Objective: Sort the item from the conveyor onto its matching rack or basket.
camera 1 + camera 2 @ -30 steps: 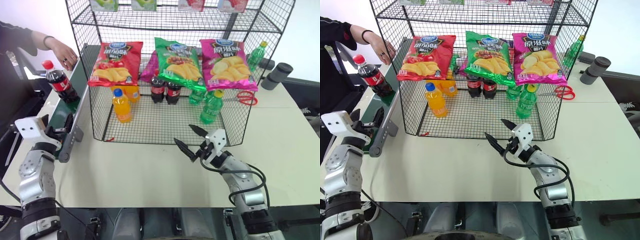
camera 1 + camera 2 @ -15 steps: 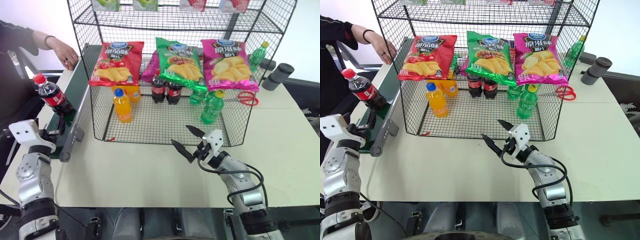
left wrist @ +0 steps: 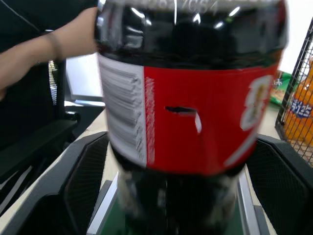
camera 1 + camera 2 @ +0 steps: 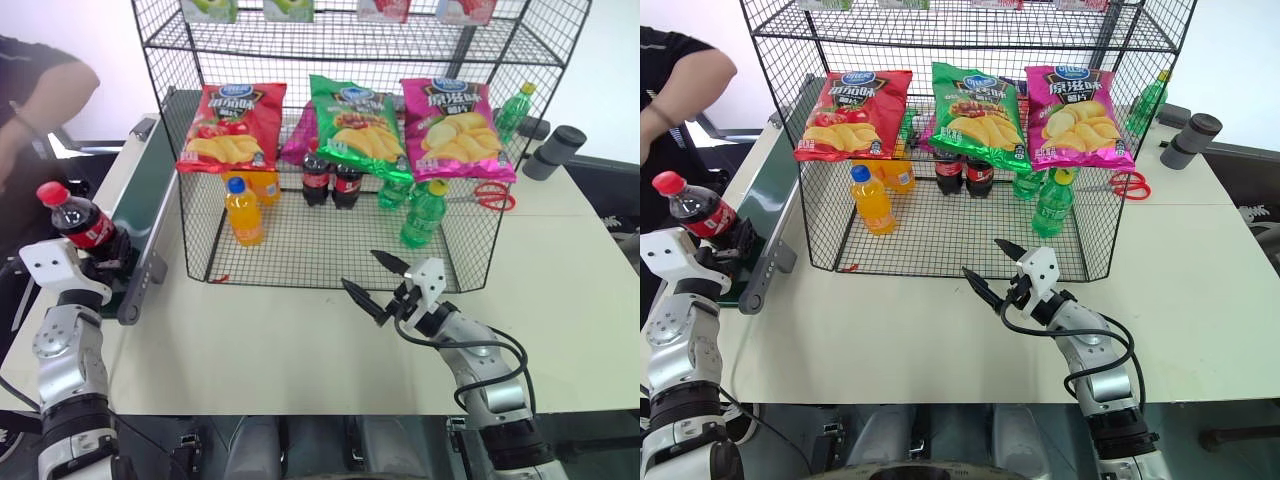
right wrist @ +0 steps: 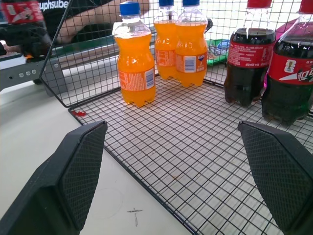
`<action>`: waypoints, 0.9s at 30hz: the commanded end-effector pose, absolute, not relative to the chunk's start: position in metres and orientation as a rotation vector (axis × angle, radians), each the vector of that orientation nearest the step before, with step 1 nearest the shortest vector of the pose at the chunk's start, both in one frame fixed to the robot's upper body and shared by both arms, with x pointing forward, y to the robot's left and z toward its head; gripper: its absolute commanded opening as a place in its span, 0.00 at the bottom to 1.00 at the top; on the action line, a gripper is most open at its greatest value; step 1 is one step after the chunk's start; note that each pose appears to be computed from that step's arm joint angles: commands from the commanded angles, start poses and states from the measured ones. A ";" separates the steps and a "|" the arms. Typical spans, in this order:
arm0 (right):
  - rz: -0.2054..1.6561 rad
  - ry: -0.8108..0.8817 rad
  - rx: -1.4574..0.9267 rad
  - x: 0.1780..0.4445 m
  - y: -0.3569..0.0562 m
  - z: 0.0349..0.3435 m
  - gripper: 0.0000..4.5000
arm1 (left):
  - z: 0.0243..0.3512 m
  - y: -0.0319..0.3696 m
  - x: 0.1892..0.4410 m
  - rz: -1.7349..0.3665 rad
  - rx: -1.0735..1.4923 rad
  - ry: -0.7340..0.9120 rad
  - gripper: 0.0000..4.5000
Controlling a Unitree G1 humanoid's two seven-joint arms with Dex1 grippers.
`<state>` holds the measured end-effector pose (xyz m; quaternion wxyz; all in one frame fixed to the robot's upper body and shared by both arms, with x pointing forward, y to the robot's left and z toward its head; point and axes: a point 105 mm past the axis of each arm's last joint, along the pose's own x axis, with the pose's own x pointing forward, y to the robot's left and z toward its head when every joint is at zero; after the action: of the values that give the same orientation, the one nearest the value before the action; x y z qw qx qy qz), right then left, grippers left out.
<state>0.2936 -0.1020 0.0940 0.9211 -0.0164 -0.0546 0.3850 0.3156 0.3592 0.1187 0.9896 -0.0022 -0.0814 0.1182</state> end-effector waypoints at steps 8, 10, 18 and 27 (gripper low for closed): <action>0.877 -0.198 -0.056 0.288 -0.089 0.132 1.00 | 0.197 0.343 0.301 0.040 0.103 -0.372 0.64; 0.903 -0.198 -0.056 0.286 -0.086 0.135 1.00 | 0.214 0.324 0.297 -0.083 0.102 -0.397 0.64; 1.035 -0.189 0.030 0.275 -0.075 0.152 1.00 | 0.206 0.198 0.265 -0.785 0.067 -0.165 0.64; 1.144 -0.164 0.077 0.261 -0.058 0.160 1.00 | 0.158 0.103 0.273 -1.155 0.064 -0.077 0.64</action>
<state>0.2680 -0.0637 0.1478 0.8470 0.0375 -0.0541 0.5274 0.2759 0.1127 0.1479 0.8530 0.0118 -0.0065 -0.5217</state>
